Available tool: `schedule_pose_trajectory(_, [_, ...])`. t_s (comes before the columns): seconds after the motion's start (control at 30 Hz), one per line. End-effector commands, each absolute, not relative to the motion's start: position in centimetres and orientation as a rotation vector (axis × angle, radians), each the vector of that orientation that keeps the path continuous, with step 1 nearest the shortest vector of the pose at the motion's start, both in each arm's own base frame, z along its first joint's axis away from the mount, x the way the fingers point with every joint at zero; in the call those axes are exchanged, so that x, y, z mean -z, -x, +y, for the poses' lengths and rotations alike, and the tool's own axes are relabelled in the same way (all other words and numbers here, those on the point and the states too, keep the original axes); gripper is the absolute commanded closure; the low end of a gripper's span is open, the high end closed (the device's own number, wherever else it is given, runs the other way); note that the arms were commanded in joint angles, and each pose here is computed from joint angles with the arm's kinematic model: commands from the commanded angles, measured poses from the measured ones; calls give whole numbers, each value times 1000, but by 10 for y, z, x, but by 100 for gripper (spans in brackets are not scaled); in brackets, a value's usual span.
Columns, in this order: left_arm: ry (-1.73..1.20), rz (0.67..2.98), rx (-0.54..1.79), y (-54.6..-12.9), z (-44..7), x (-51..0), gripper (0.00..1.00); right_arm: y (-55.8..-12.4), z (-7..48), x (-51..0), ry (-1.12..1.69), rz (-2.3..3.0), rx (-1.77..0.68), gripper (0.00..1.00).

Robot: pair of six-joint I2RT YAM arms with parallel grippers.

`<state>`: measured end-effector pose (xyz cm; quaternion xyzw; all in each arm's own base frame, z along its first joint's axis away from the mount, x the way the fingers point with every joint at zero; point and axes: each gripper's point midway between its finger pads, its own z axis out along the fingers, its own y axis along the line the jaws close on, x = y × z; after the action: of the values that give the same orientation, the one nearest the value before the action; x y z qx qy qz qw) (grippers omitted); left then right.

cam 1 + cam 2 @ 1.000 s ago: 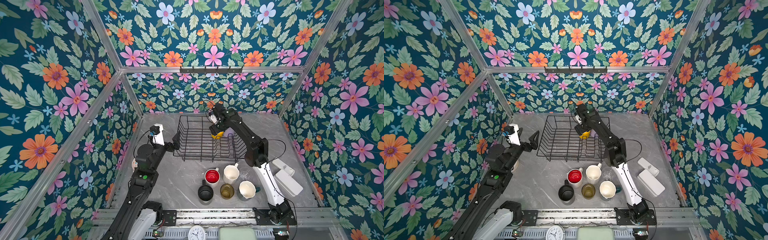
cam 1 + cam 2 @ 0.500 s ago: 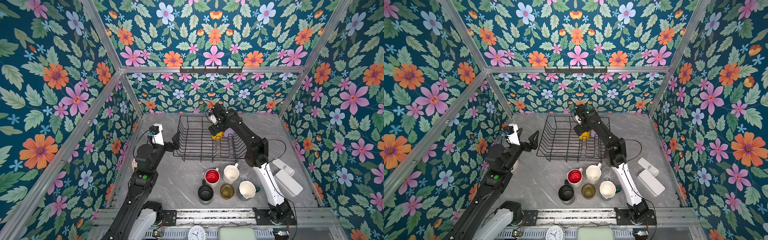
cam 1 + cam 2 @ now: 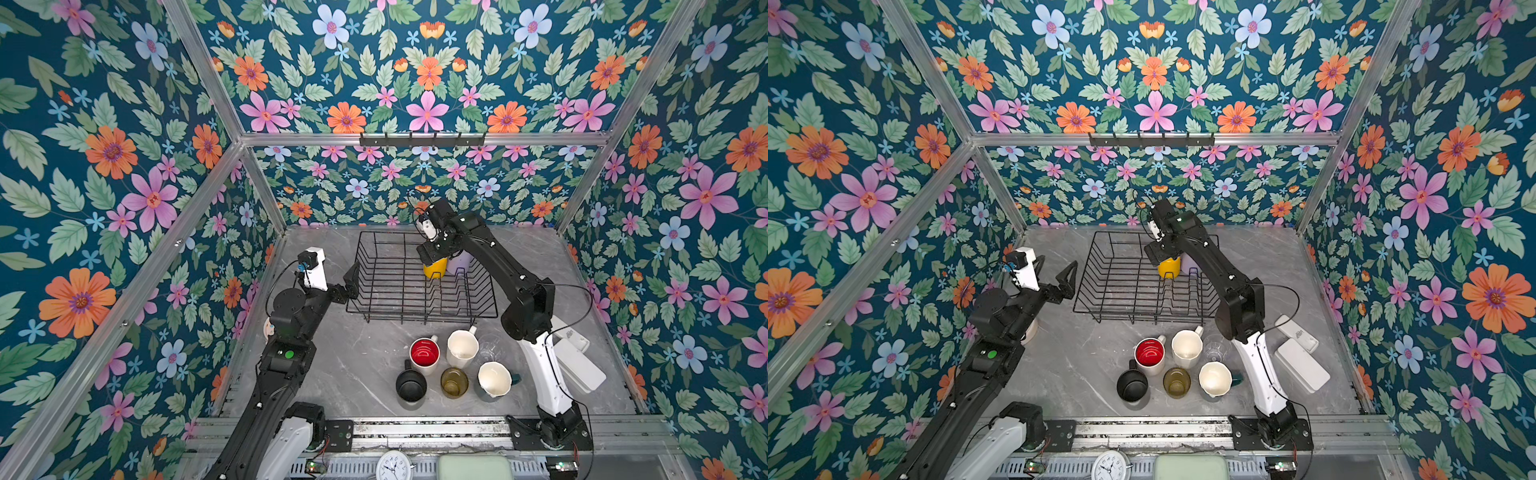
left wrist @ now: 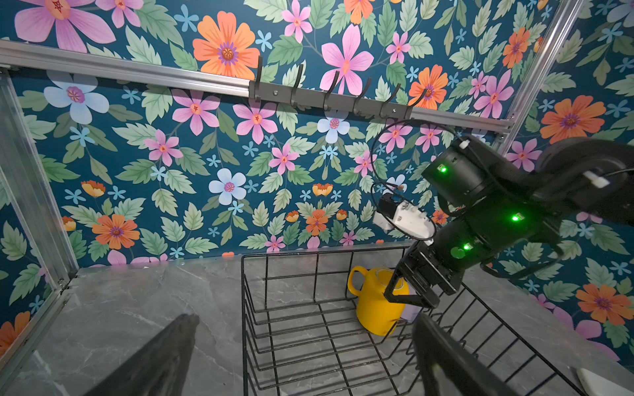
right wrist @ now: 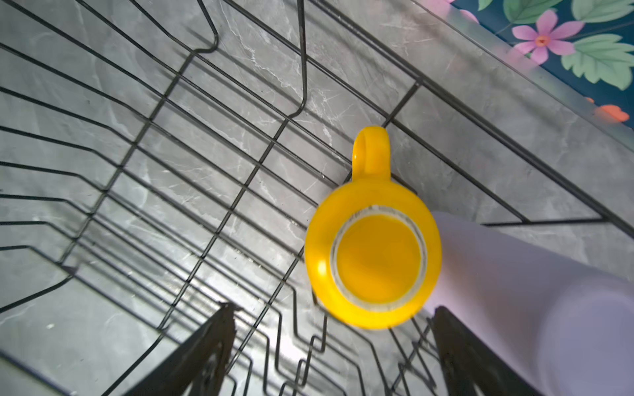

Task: Load the cups into the dish rack
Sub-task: 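Open the right gripper and draw it back from the yellow mug, then move the right gripper down to the black mug and close on its rim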

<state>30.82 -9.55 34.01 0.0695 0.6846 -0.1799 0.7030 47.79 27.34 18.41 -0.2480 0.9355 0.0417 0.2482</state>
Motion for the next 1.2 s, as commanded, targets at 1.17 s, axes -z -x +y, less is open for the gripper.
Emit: schedule_pose_trajectory(1.17, [-24, 1549, 257, -312, -64, -341, 0, -163, 308, -181, 564, 2745, -408, 50])
